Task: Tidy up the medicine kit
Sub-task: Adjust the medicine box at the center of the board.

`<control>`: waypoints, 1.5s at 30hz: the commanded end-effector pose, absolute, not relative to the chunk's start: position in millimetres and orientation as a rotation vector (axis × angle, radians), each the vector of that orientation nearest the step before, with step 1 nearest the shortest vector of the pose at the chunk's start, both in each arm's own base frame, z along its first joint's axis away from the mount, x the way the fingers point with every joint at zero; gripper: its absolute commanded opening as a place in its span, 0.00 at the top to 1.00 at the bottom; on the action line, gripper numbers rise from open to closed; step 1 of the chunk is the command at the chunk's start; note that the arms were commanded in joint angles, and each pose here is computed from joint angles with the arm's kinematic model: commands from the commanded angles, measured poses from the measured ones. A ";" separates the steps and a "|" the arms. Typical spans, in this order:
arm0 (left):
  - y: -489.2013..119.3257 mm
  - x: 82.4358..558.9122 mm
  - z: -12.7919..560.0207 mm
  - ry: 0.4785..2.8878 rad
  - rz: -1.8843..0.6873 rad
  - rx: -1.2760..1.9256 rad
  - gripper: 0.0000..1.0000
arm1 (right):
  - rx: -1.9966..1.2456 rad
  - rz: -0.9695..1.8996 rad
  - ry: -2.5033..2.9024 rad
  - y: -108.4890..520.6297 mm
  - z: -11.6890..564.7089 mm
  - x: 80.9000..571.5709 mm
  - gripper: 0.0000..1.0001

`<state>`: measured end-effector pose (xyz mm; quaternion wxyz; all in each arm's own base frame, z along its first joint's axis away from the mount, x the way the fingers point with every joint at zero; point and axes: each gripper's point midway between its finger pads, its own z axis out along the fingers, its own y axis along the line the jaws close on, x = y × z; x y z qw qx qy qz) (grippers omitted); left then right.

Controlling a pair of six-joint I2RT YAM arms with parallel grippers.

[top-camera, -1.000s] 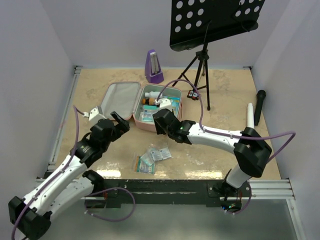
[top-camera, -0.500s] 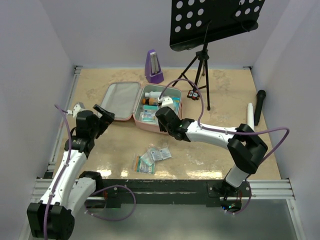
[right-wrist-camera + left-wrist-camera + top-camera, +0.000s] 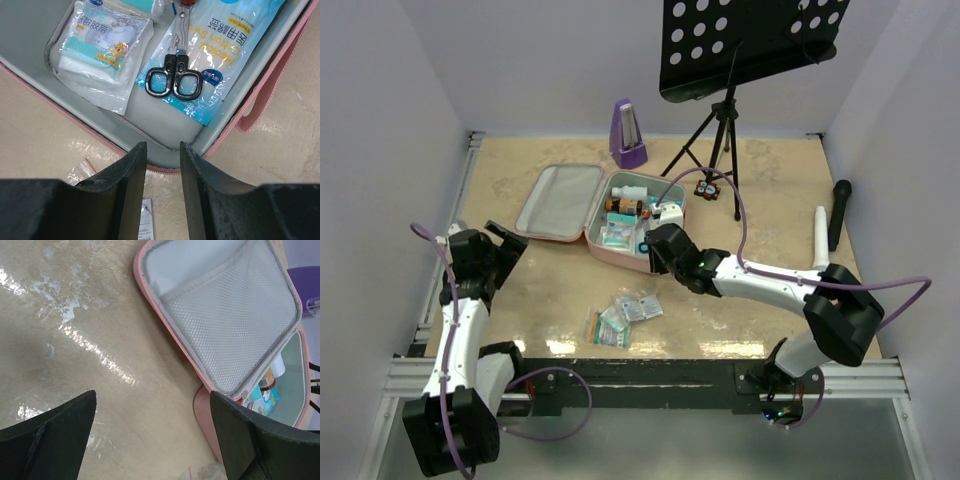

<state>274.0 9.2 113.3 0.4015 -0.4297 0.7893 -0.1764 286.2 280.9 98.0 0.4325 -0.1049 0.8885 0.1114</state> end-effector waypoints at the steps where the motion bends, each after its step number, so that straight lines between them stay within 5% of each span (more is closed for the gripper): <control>1: 6.8 282.9 113.9 1.981 -0.529 -1.043 0.00 | -0.290 0.302 2.288 273.6 84.4 264.3 0.61; 12: -23.7 313.9 101.1 1.815 -0.912 -1.076 0.00 | -0.290 0.322 2.284 276.6 86.4 264.2 0.60; 27: -7.7 341.3 82.4 1.598 -0.993 -1.255 0.00 | -0.308 0.364 2.268 279.3 93.1 261.1 0.59; 45: -0.7 373.3 85.1 1.423 -1.062 -1.266 0.33 | -0.328 0.398 2.260 281.1 97.4 257.2 0.59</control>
